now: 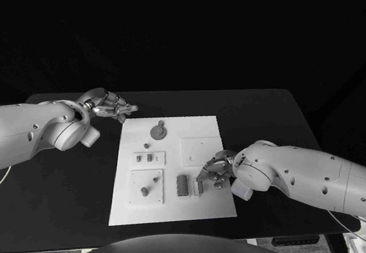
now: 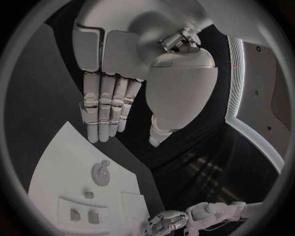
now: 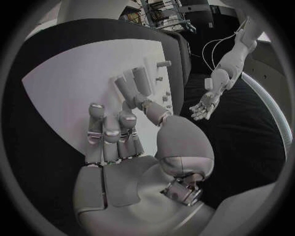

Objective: Assemble the parts on the task board

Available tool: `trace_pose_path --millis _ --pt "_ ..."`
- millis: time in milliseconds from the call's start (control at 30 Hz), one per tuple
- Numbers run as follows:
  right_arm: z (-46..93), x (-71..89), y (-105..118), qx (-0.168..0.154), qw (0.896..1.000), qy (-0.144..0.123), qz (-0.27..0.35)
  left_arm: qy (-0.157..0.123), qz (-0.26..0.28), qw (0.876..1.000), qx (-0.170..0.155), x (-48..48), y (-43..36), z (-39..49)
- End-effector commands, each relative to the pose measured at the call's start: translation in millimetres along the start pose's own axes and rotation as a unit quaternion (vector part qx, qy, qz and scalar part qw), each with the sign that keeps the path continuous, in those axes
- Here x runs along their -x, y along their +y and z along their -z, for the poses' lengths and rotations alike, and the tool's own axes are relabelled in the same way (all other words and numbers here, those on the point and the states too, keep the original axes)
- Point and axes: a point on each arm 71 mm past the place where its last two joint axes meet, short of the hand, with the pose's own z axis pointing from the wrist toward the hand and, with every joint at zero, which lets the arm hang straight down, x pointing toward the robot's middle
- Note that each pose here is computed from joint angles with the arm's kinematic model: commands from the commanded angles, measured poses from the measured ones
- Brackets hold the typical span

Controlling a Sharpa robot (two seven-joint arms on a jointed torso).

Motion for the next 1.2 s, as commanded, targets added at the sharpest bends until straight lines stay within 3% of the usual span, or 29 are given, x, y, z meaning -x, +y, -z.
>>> trace_pose_path --millis 33,700,1200 --pt "-1.5 -1.9 -0.8 -0.004 1.000 0.003 -0.020 0.006 -0.001 1.000 -0.003 -1.2 -2.2 0.2" --pt "-6.7 -0.8 -0.6 -0.006 1.000 -0.007 0.011 0.007 -0.002 1.000 0.000 -0.1 -1.4 1.0" --pt "-10.4 -5.8 -2.1 -0.010 1.000 0.002 0.014 0.007 -0.004 1.000 0.001 1.9 -2.4 1.6"
